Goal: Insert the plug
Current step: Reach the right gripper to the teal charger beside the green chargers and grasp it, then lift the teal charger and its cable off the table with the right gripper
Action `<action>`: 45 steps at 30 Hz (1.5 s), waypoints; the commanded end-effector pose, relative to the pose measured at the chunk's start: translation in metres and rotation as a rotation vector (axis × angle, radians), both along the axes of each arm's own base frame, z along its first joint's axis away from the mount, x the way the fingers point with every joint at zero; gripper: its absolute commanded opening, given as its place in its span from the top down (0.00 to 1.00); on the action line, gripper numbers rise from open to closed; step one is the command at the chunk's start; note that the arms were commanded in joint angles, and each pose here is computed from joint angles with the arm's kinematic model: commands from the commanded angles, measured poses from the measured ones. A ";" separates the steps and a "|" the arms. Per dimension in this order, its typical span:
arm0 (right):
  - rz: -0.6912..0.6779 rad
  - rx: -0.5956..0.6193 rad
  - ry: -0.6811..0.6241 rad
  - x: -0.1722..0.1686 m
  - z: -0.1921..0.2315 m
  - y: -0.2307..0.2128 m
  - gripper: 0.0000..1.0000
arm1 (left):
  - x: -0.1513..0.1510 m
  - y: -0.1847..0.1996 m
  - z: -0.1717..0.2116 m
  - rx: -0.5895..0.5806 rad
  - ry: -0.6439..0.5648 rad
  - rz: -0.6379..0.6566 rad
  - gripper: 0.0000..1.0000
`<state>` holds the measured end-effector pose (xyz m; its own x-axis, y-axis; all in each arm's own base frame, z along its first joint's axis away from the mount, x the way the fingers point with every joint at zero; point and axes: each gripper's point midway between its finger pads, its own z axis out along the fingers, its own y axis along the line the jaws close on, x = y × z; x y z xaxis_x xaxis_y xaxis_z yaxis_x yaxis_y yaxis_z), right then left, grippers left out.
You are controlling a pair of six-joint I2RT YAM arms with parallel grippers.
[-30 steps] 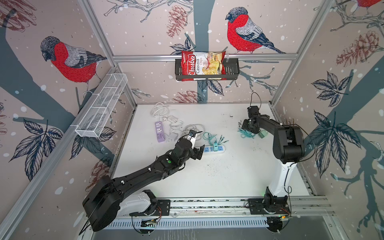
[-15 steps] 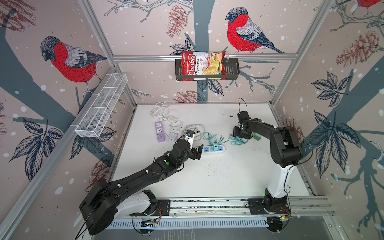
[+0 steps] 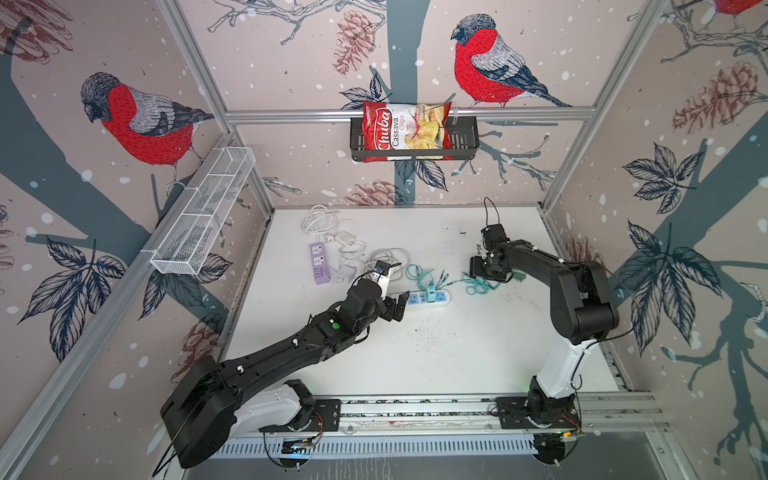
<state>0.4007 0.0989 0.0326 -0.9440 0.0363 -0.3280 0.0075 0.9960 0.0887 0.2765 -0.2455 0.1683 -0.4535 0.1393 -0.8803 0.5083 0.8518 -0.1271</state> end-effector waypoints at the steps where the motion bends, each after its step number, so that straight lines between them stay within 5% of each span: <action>1: -0.016 -0.027 0.019 -0.003 -0.008 -0.006 0.30 | 0.001 -0.006 0.007 -0.031 -0.007 -0.013 0.03; 12: -0.004 -0.004 0.018 0.010 -0.020 -0.004 0.34 | 0.001 -0.007 0.007 -0.029 -0.006 -0.019 0.03; 22: -0.003 -0.016 0.015 0.010 -0.012 -0.005 0.67 | 0.003 -0.006 0.007 -0.023 -0.013 -0.010 0.03; 30: -0.016 -0.011 -0.043 0.010 0.015 -0.007 0.42 | 0.001 -0.004 0.006 -0.027 -0.011 -0.005 0.03; 45: 0.003 -0.047 0.002 -0.011 -0.007 -0.002 0.42 | 0.000 -0.002 0.009 -0.040 -0.012 -0.002 0.03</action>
